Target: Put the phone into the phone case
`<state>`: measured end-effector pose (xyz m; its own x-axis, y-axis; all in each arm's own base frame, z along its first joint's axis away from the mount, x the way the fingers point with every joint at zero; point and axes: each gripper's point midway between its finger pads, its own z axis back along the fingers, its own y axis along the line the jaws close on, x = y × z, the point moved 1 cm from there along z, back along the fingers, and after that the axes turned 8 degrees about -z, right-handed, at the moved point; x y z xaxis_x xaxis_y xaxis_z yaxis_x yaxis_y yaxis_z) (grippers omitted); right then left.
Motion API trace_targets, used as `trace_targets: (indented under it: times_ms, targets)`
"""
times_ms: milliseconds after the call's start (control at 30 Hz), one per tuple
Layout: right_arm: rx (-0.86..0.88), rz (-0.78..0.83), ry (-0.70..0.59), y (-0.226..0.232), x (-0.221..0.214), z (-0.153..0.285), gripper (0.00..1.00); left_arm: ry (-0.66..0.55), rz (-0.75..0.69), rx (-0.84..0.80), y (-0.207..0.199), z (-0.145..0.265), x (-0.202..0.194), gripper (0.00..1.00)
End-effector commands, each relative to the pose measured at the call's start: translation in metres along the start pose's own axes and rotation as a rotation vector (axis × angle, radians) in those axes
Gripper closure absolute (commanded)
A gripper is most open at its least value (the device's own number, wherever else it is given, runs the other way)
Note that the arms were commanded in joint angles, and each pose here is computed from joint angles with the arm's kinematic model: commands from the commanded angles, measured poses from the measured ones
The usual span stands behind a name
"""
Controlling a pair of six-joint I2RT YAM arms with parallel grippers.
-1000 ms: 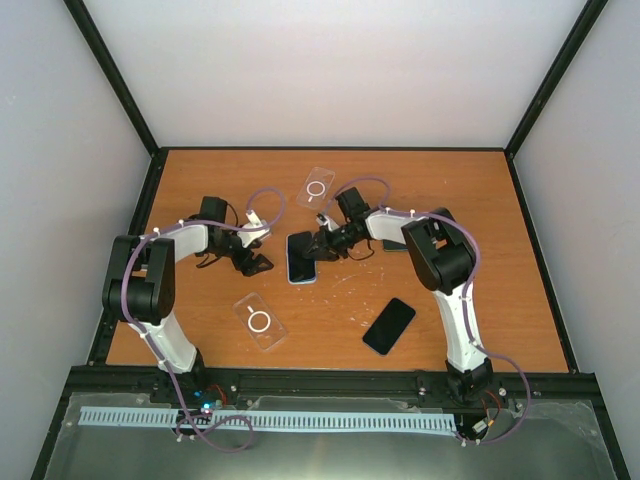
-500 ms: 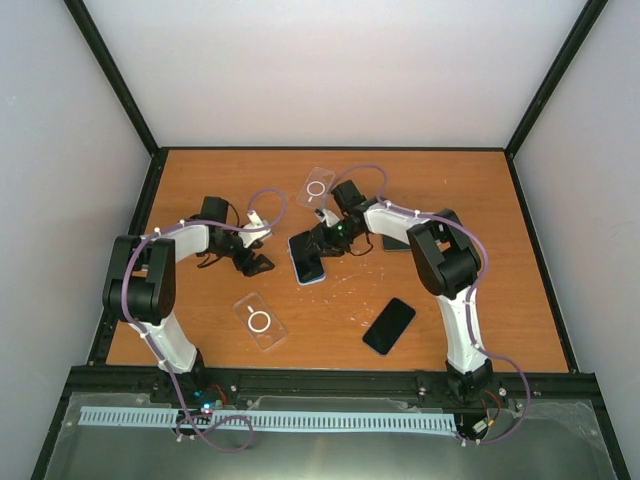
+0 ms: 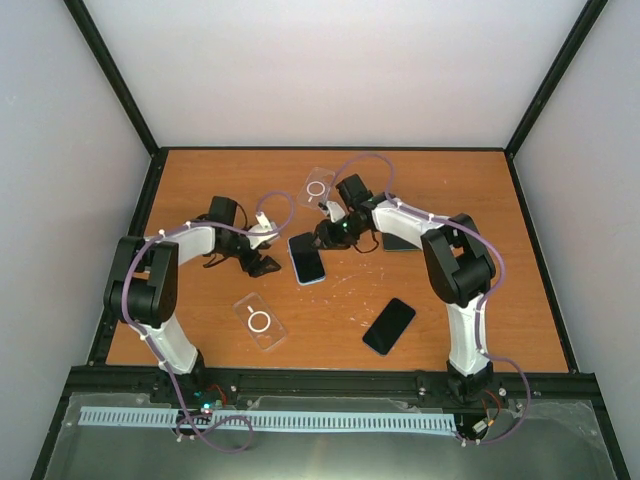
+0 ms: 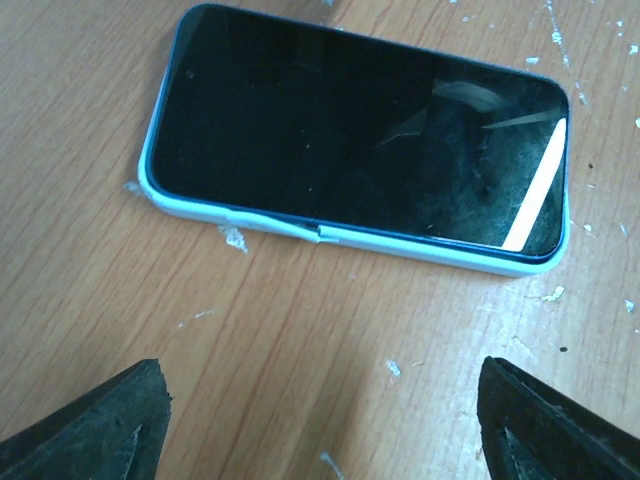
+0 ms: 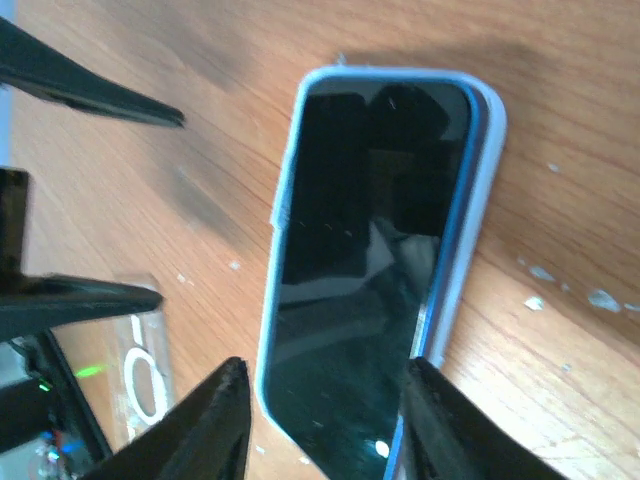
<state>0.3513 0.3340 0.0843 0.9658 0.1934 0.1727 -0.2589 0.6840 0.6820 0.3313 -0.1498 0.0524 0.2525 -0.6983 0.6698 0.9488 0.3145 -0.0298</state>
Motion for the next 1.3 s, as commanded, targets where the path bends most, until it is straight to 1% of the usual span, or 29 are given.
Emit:
trace_targets:
  times_ms: [0,100,300,500,667,800,1000,1100,1267]
  targets:
    - [-0.057,0.007,0.017,-0.022,-0.015,-0.002,0.62,-0.020,-0.064,0.011,-0.004,0.001,0.010,0.17]
    - [-0.053,0.004,0.030,-0.026,-0.022,-0.005,0.67,-0.017,-0.065,0.003,-0.006,-0.003,0.008,0.22]
    - [-0.035,-0.016,0.062,-0.031,-0.031,-0.013,0.77,0.005,-0.058,-0.002,-0.005,-0.014,0.002,0.33]
    - [-0.016,-0.032,0.090,-0.033,-0.037,-0.021,0.86,0.009,-0.054,-0.014,-0.006,-0.021,0.002,0.37]
    - [-0.015,-0.032,0.104,-0.034,-0.043,-0.025,0.90,0.032,-0.073,-0.033,-0.016,-0.031,0.004,0.39]
    - [-0.027,-0.033,0.117,-0.039,-0.049,-0.031,0.92,0.060,-0.093,-0.044,-0.025,-0.043,0.003,0.44]
    - [-0.049,-0.017,0.138,-0.051,-0.059,-0.041,0.95,0.069,-0.062,-0.052,-0.023,-0.053,0.001,0.52]
    - [-0.064,-0.008,0.144,-0.056,-0.064,-0.048,0.97,0.062,-0.055,-0.059,-0.025,-0.054,0.002,0.53]
    - [-0.141,0.039,0.156,-0.068,-0.076,-0.064,0.97,0.061,-0.054,-0.060,-0.028,-0.054,0.003,0.54]
